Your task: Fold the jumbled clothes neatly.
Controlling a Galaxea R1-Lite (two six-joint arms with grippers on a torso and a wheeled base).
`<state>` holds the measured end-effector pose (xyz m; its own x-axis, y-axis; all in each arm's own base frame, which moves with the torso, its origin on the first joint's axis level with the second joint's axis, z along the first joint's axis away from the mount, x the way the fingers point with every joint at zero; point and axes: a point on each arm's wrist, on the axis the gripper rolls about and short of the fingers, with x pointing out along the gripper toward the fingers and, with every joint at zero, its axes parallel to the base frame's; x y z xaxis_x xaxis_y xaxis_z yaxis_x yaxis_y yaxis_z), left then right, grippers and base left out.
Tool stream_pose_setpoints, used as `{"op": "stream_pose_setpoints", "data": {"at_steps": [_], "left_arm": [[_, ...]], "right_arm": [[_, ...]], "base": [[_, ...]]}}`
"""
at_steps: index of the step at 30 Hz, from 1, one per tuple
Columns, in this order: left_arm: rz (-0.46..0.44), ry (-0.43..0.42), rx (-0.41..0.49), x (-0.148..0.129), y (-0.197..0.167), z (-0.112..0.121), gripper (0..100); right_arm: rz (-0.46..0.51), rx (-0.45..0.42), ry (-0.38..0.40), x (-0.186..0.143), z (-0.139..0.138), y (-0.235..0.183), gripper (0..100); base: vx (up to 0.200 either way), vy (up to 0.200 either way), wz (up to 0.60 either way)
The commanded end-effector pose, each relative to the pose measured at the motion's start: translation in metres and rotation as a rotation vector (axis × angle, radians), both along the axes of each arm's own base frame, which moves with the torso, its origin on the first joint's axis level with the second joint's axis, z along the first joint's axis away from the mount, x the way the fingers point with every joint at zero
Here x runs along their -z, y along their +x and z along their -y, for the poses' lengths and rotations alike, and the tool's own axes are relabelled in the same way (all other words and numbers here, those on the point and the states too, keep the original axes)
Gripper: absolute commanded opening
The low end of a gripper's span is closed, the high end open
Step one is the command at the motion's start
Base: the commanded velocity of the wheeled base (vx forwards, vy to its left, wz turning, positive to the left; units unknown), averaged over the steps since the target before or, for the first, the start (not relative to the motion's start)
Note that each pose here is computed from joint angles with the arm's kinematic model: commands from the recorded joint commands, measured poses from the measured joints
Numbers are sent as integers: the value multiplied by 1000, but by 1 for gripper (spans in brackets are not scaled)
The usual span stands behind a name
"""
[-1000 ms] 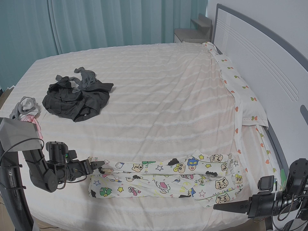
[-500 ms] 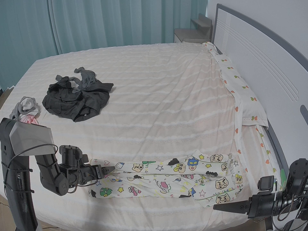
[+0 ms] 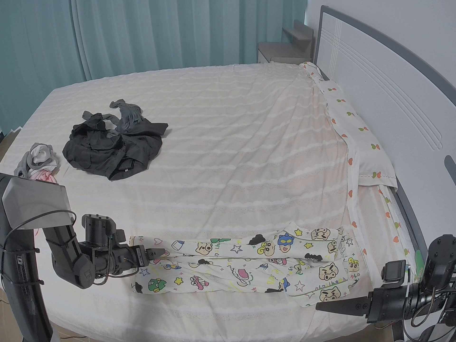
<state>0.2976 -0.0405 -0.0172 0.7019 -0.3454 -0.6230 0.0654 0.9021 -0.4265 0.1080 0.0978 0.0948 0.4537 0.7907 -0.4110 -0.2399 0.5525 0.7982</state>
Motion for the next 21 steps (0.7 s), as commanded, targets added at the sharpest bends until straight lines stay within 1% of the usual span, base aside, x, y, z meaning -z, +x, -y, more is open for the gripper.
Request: {"op": "stream_pose_setpoints", "data": {"at_steps": [1, 4, 8, 13, 21], "left_arm": [[20, -3, -5, -7, 0, -2, 100], [13, -1, -10, -6, -1, -4, 100], [-26, 24, 3, 3, -2, -5, 100], [-42, 27, 7, 13, 1, -4, 100], [-31, 22, 23, 19, 9, 2, 100]], "right_arm": [[-12, -1, -9, 3, 2, -3, 100], [-13, -1, -10, 3, 2, -3, 100], [-12, -1, -11, 3, 2, -3, 100], [-8, -4, -12, 3, 2, -3, 100], [-10, -4, -13, 3, 2, -3, 100]], "base": [[0, 0, 0], [0, 0, 0], [0, 0, 0], [0, 0, 0], [0, 0, 0]]}}
